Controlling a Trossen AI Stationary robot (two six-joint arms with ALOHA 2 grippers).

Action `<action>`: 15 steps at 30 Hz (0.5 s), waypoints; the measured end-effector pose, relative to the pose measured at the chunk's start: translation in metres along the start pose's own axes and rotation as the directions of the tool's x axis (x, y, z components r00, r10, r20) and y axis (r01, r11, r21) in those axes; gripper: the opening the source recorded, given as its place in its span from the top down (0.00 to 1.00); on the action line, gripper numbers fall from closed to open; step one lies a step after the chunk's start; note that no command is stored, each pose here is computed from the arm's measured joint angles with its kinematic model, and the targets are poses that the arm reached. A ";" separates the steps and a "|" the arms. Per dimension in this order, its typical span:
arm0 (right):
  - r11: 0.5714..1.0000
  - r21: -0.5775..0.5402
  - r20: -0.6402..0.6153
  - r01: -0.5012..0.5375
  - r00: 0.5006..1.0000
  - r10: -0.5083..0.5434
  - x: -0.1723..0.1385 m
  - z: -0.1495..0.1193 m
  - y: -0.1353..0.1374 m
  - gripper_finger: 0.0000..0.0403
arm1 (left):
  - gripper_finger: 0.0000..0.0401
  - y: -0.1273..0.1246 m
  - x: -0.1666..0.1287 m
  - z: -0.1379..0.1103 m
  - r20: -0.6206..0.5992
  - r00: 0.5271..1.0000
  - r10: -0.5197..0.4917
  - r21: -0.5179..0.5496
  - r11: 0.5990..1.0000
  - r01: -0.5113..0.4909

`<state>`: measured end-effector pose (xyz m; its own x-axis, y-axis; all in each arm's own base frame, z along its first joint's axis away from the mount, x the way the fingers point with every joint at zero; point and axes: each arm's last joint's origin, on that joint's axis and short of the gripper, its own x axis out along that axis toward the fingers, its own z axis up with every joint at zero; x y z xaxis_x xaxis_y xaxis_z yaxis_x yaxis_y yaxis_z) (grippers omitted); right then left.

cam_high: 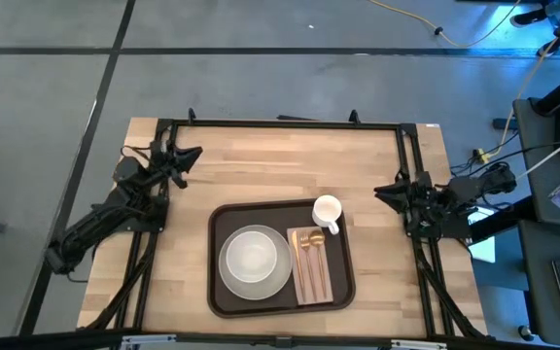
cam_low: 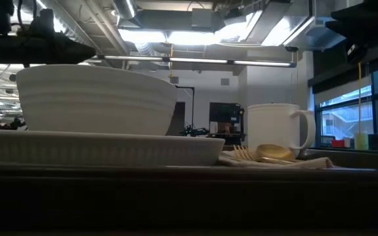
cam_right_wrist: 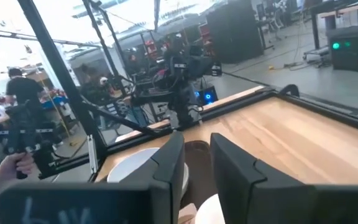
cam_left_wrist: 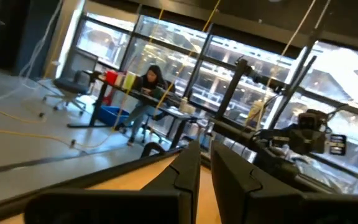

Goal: Set up tray
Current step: Return to Home Position

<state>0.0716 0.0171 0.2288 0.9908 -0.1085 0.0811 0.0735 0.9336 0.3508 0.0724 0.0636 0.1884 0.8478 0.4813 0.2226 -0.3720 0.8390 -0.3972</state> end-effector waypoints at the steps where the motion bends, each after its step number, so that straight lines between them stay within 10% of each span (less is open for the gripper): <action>1: 1.000 0.001 0.001 -0.005 1.000 0.005 0.001 -0.004 0.000 0.80 | 0.92 0.000 -0.001 0.000 0.006 1.000 0.004 0.007 1.000 -0.005; 15: 0.987 0.034 0.095 -0.157 0.984 0.154 0.014 -0.043 -0.005 0.80 | 0.92 0.004 -0.003 0.000 0.050 0.991 0.126 0.071 0.989 -0.129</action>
<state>0.0899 0.0252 0.1878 0.9750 0.0043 0.2222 -0.0873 0.9270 0.3648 0.0688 0.0653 0.1865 0.7743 0.5951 0.2151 -0.5043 0.7856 -0.3584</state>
